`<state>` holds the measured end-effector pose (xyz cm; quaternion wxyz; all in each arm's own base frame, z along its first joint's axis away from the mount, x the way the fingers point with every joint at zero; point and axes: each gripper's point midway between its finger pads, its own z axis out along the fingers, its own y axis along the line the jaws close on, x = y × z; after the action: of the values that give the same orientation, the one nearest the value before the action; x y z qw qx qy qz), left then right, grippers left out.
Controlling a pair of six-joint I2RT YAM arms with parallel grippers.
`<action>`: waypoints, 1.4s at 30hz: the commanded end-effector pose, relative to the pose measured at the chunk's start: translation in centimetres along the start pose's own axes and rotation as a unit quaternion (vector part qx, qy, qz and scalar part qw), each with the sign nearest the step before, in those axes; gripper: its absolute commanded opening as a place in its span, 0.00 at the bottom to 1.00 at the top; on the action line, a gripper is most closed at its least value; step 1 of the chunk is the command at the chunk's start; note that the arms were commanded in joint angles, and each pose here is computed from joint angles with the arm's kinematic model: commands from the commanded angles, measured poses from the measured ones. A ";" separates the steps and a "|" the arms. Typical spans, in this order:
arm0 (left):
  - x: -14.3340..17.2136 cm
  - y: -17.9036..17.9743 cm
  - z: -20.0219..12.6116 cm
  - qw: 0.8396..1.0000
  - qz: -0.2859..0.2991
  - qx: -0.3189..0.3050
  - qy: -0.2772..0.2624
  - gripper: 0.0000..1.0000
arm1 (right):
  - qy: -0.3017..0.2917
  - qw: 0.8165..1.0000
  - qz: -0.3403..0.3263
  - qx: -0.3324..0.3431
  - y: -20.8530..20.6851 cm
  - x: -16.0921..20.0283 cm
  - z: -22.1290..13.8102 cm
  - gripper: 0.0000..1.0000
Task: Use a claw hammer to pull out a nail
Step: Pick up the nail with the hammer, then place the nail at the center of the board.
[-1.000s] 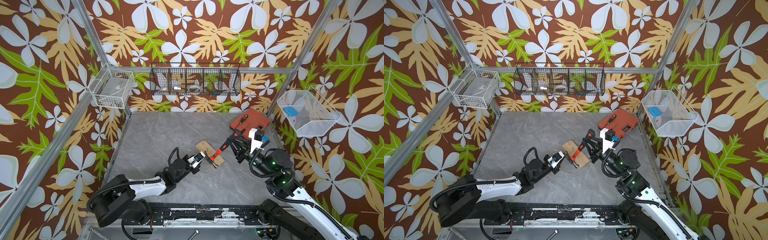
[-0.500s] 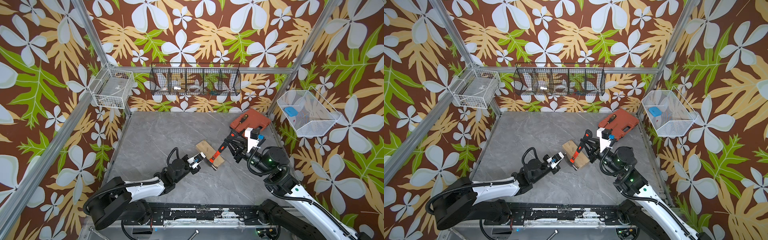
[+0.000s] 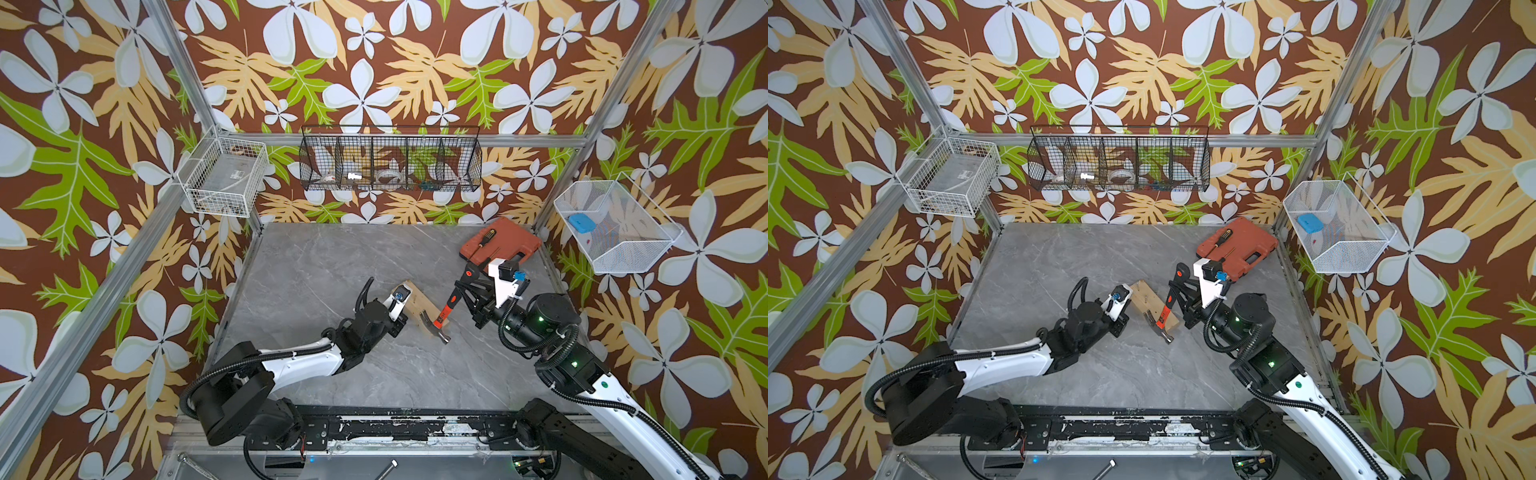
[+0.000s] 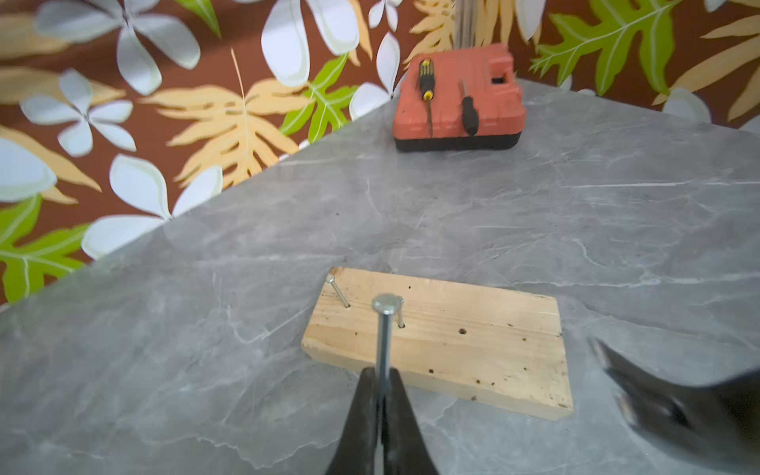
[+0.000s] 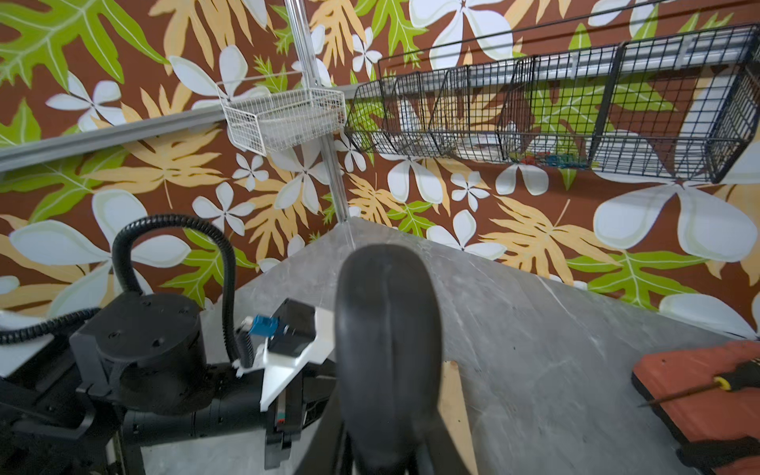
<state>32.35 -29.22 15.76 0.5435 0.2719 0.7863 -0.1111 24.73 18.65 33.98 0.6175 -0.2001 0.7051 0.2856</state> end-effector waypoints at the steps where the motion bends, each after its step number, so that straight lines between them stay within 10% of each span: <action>1: 4.0 1.4 1.1 0.992 -0.067 -0.031 0.101 0.00 | -0.016 1.000 -0.011 0.012 -0.4 -0.5 -0.1 0.00; 11: 9.1 4.6 3.9 0.957 -0.195 -0.074 0.201 0.00 | -0.008 1.000 -0.019 0.017 -0.7 0.7 -0.4 0.00; 31: 14.3 4.8 5.0 0.924 -0.259 -0.077 0.271 0.00 | 0.011 0.999 -0.038 0.019 -0.8 1.5 0.1 0.00; 42: 12.3 5.7 5.0 0.931 -0.254 -0.090 0.248 0.29 | 0.034 0.996 -0.073 0.035 -1.6 2.0 1.5 0.00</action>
<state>35.91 -23.29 2.59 0.3027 0.0331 0.9461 -0.1103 26.01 18.48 29.22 0.5828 -0.2366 0.7467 0.2165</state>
